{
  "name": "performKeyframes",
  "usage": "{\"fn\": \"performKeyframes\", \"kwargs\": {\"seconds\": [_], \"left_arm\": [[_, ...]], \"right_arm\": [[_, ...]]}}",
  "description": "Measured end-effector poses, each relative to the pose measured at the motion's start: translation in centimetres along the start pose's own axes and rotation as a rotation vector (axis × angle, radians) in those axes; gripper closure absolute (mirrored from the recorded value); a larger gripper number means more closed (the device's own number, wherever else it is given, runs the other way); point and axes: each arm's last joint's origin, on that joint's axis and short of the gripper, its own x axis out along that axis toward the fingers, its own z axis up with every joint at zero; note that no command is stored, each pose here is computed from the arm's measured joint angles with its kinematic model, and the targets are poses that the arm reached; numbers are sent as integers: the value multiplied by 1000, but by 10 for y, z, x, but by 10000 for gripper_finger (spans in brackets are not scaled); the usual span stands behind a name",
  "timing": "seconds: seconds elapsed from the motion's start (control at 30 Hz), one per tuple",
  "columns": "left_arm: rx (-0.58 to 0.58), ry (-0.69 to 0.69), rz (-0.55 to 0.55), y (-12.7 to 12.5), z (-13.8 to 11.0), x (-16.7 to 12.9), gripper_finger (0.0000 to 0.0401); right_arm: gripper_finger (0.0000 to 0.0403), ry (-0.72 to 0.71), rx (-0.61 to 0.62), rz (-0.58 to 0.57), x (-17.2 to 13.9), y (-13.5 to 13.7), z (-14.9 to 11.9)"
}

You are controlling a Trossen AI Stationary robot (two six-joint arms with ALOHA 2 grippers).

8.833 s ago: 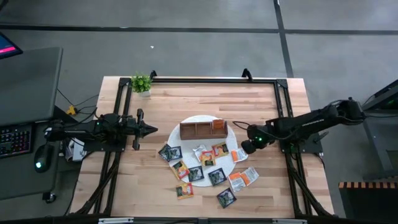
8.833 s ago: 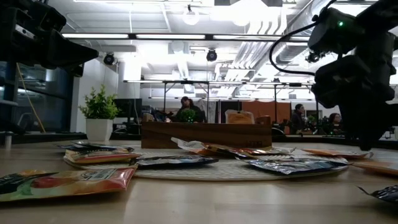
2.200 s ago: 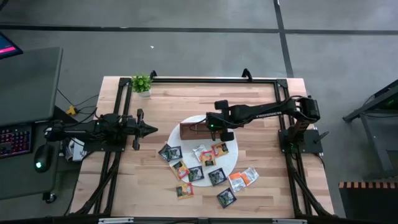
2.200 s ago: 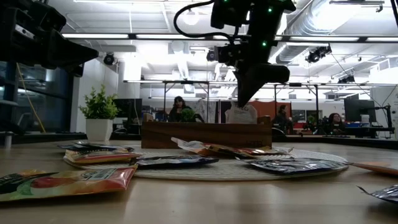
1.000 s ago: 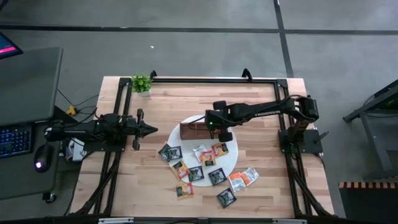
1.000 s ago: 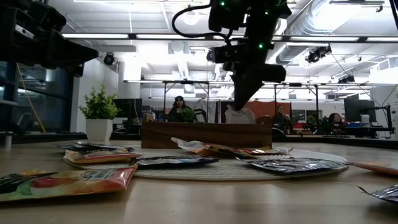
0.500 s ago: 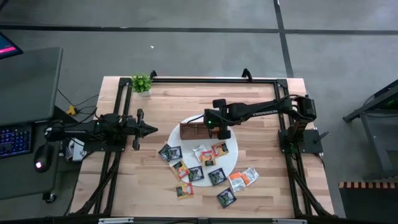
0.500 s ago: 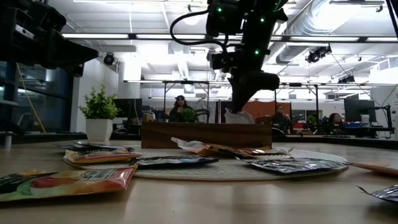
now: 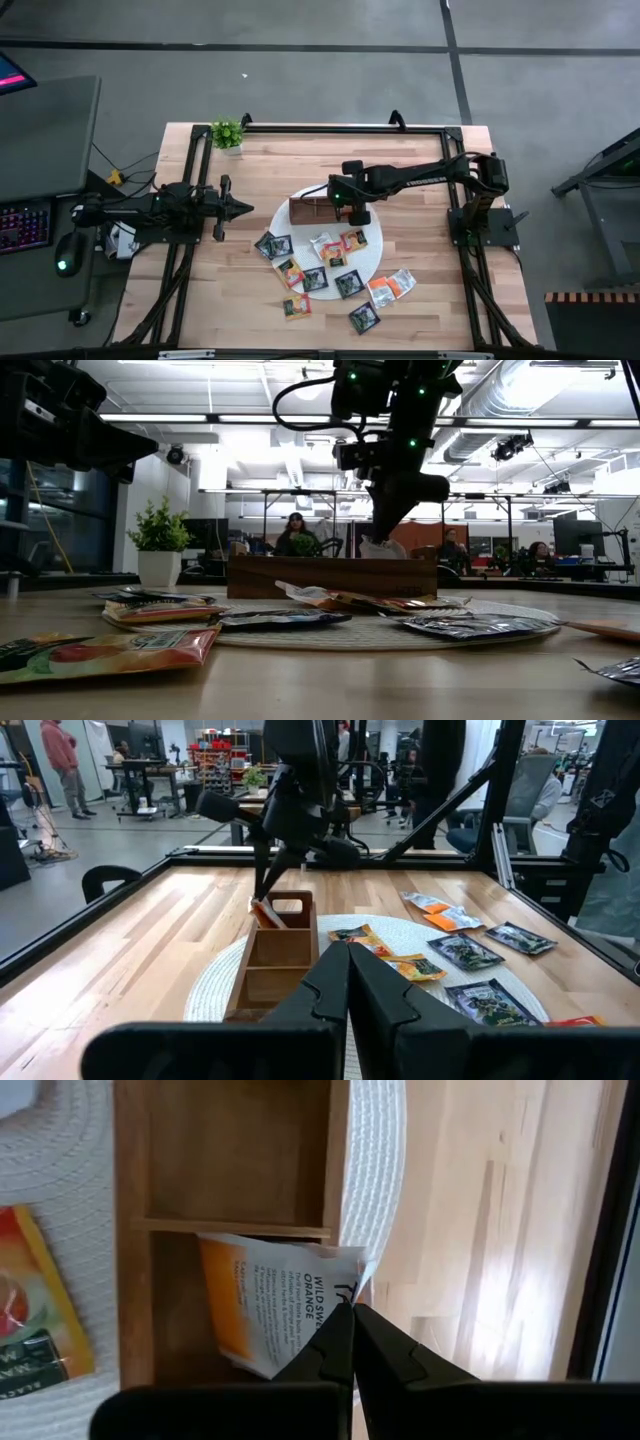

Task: Pick & Place Tea
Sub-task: Put the white tea bag into the right section of the wooden organizer

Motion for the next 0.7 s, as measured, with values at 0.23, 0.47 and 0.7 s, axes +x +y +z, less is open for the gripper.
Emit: {"fn": "performKeyframes", "kwargs": {"seconds": [0.23,0.47,0.7], "left_arm": [[0,-1,1,0,0,0,400],[0,0,0,0,0,0,400],[0,0,1,0,0,0,400]], "right_arm": [[360,4,26,-19,0,-1,0],[293,12,38,-53,0,-1,0],[254,-12,53,-115,-12,-7,0]]}}
